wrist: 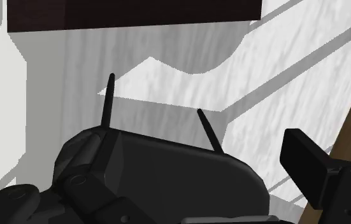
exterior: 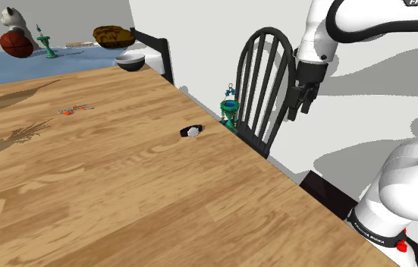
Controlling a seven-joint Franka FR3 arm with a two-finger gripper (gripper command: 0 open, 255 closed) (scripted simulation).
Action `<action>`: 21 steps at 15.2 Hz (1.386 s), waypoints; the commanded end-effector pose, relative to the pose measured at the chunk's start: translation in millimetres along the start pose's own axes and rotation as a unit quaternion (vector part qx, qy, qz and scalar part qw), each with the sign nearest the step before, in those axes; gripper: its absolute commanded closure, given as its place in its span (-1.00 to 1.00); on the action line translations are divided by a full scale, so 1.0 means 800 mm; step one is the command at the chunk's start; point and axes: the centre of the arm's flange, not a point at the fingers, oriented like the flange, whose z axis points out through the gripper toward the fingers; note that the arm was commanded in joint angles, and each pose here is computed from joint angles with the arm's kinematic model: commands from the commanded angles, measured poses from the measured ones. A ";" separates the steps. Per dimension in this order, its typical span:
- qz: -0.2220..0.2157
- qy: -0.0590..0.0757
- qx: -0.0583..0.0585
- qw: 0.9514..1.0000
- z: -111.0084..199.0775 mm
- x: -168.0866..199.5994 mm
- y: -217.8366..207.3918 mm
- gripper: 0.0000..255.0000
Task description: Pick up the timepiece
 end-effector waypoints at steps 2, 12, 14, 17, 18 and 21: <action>-0.001 -0.002 0.002 1.000 0.001 0.011 -0.012 -1.00; -0.007 -0.019 0.023 1.000 0.006 0.119 -0.134 -1.00; -0.009 -0.022 0.027 0.999 0.007 0.141 -0.159 -1.00; -0.010 -0.027 0.033 0.999 0.008 0.173 -0.196 -1.00; -0.011 -0.029 0.035 0.999 0.009 0.184 -0.208 -1.00; -0.013 -0.034 0.041 0.998 0.010 0.215 -0.245 -1.00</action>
